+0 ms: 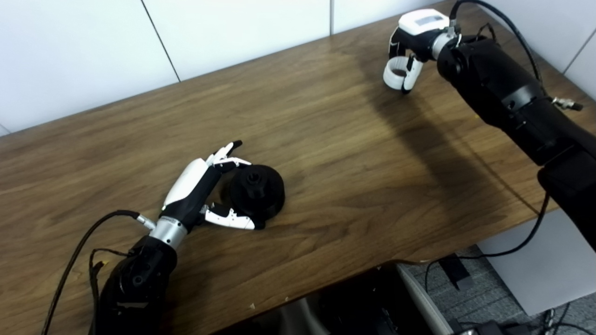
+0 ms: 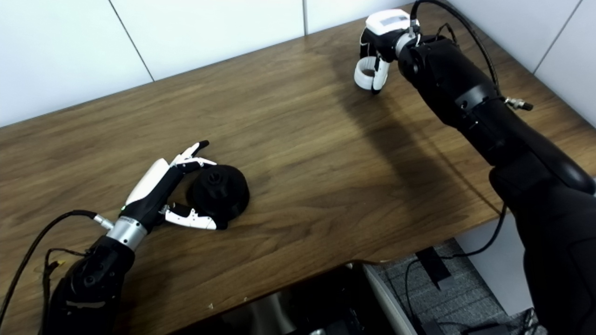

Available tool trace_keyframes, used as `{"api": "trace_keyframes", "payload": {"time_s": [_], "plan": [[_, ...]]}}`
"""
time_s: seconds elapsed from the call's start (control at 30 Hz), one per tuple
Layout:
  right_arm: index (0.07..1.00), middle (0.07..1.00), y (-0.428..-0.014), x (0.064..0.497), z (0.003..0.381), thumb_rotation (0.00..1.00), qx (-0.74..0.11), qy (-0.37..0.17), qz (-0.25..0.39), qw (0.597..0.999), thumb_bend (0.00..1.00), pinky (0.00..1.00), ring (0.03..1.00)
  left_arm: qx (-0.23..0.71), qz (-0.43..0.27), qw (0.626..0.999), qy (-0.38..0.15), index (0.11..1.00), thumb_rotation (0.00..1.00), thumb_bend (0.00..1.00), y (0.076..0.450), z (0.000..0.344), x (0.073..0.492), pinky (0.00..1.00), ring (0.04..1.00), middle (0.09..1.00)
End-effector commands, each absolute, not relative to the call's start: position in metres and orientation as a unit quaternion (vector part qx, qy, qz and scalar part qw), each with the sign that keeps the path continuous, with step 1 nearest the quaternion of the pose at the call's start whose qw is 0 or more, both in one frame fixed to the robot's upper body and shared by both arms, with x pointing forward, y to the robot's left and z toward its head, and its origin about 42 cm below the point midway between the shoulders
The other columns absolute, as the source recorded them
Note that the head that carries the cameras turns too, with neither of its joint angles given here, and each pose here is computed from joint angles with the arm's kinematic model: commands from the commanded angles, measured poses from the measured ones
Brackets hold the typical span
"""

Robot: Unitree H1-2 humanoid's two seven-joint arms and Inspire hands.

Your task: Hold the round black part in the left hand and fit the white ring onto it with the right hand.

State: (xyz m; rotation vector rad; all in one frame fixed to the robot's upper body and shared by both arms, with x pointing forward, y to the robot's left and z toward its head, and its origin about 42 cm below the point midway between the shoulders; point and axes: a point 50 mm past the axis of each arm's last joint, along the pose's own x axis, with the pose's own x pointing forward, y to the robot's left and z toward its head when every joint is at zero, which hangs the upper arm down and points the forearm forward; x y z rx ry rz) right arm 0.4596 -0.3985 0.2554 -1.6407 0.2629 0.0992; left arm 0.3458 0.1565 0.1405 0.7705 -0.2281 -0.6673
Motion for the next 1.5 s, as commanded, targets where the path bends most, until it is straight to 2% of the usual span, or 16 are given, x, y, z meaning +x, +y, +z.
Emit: {"api": "trace_keyframes", "payload": {"time_s": [0.0, 0.33, 0.43, 0.57, 0.7, 0.77, 0.83, 0.93, 1.03, 1.13, 1.47], "plan": [[0.493, 0.64, -0.4, 0.466, 0.288, 0.14, -0.735, 0.074, 0.009, 0.674, 0.52, 1.0, 0.76, 0.368, -0.31, 0.867, -0.13, 0.621, 0.29, 1.0, 0.156, 0.153, 0.351, 1.0, 1.0, 1.0], [0.493, 0.622, -0.401, 0.464, 0.289, 0.14, -0.734, 0.071, 0.009, 0.675, 0.52, 1.0, 0.743, 0.367, -0.31, 0.867, -0.136, 0.618, 0.29, 1.0, 0.156, 0.153, 0.353, 1.0, 1.0, 1.0], [0.493, 0.667, -0.398, 0.464, 0.294, 0.14, -0.741, 0.064, 0.005, 0.669, 0.52, 1.0, 0.813, 0.367, -0.31, 0.867, -0.136, 0.617, 0.29, 1.0, 0.156, 0.153, 0.354, 1.0, 1.0, 1.0], [0.495, 0.649, -0.397, 0.465, 0.303, 0.14, -0.75, 0.058, 0.004, 0.659, 0.52, 1.0, 0.79, 0.364, -0.31, 0.868, -0.136, 0.619, 0.28, 1.0, 0.156, 0.153, 0.355, 1.0, 1.0, 1.0], [0.495, 0.58, -0.395, 0.465, 0.315, 0.14, -0.752, 0.044, 0.001, 0.658, 0.52, 1.0, 0.743, 0.364, -0.311, 0.868, -0.134, 0.621, 0.29, 1.0, 0.156, 0.152, 0.356, 1.0, 1.0, 1.0], [0.524, 0.493, -0.394, 0.464, 0.321, 0.04, -0.753, 0.03, -0.002, 0.658, 0.52, 1.0, 0.725, 0.365, -0.31, 0.867, -0.135, 0.621, 0.29, 1.0, 0.155, 0.152, 0.357, 1.0, 1.0, 1.0], [0.532, 0.469, -0.393, 0.464, 0.327, 0.01, -0.751, 0.02, -0.006, 0.661, 0.52, 1.0, 0.692, 0.366, -0.31, 0.867, -0.137, 0.62, 0.3, 1.0, 0.155, 0.152, 0.357, 1.0, 1.0, 1.0], [0.527, 0.467, -0.39, 0.462, 0.335, 0.01, -0.758, 0.009, -0.004, 0.652, 0.53, 0.98, 0.672, 0.367, -0.311, 0.867, -0.135, 0.622, 0.29, 1.0, 0.155, 0.152, 0.358, 1.0, 1.0, 1.0], [0.522, 0.472, -0.387, 0.46, 0.341, 0.01, -0.76, 0.005, -0.006, 0.65, 0.53, 0.98, 0.7, 0.366, -0.311, 0.867, -0.134, 0.624, 0.29, 1.0, 0.155, 0.153, 0.357, 1.0, 1.0, 1.0], [0.526, 0.471, -0.385, 0.458, 0.348, 0.01, -0.761, -0.004, -0.005, 0.649, 0.53, 0.96, 0.673, 0.367, -0.312, 0.866, -0.135, 0.624, 0.29, 1.0, 0.155, 0.152, 0.358, 1.0, 1.0, 1.0], [0.496, 0.487, -0.378, 0.454, 0.361, 0.01, -0.772, -0.016, 0.006, 0.636, 0.53, 1.0, 0.706, 0.369, -0.312, 0.865, -0.132, 0.626, 0.28, 1.0, 0.155, 0.153, 0.357, 1.0, 1.0, 1.0]]}}
